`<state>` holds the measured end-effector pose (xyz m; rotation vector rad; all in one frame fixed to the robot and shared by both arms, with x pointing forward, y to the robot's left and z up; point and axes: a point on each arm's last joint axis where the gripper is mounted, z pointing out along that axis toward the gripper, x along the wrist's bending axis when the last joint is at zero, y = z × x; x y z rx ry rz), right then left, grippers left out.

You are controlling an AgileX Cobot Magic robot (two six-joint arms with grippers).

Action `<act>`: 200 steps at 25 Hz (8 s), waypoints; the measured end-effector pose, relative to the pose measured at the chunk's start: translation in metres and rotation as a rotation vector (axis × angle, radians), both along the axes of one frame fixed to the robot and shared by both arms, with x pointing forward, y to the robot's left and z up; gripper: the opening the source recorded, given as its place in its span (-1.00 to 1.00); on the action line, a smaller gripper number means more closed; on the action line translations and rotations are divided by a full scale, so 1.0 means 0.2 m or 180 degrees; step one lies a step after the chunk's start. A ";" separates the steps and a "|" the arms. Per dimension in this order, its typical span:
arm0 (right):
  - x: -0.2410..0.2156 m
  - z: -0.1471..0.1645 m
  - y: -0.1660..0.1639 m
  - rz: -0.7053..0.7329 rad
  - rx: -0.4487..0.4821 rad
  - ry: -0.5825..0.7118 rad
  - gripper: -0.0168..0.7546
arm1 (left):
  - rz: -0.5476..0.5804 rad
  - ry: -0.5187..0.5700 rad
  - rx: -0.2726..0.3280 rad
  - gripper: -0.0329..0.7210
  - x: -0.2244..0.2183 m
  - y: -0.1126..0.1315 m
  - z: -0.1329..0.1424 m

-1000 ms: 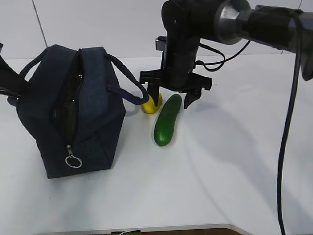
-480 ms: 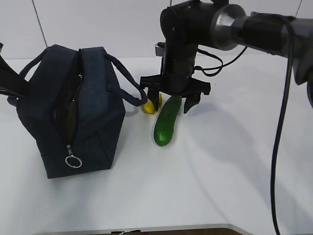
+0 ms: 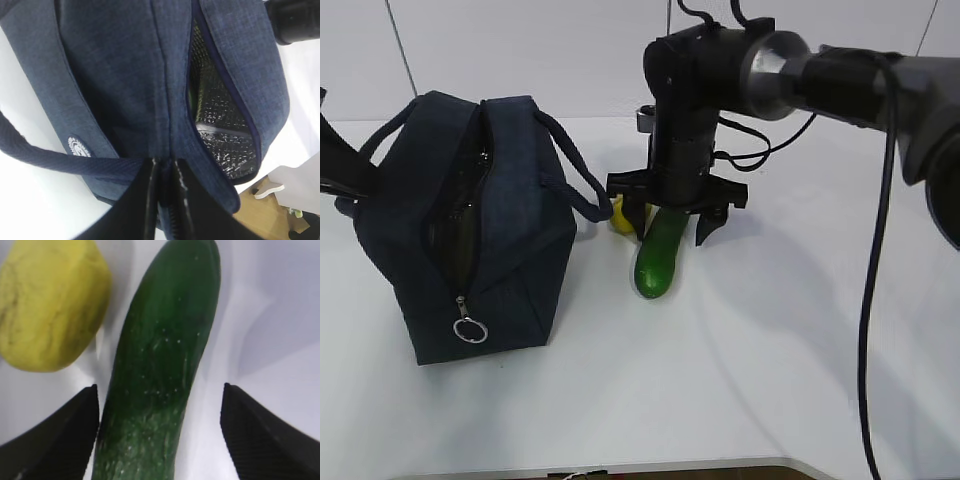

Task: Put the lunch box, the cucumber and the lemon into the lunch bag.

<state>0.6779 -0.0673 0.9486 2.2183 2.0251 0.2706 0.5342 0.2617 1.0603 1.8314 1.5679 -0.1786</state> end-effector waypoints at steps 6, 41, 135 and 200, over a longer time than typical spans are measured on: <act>0.00 -0.02 0.00 0.0000 -0.0012 0.0023 0.54 | 0.0000 0.0000 0.0000 -0.88 0.00 0.00 0.00; 0.03 0.38 -0.01 0.0532 -0.0060 -0.0539 -0.01 | 0.0032 -0.0057 -0.0245 -0.88 0.01 -0.02 0.02; -0.10 0.83 0.21 0.1507 0.0445 -0.1341 0.18 | 0.0327 -0.0282 -0.0184 -0.88 0.02 0.14 0.05; 0.10 0.05 0.21 -0.0665 0.0105 -0.0510 0.62 | 0.0255 -0.0227 0.0076 -0.88 0.00 0.20 0.03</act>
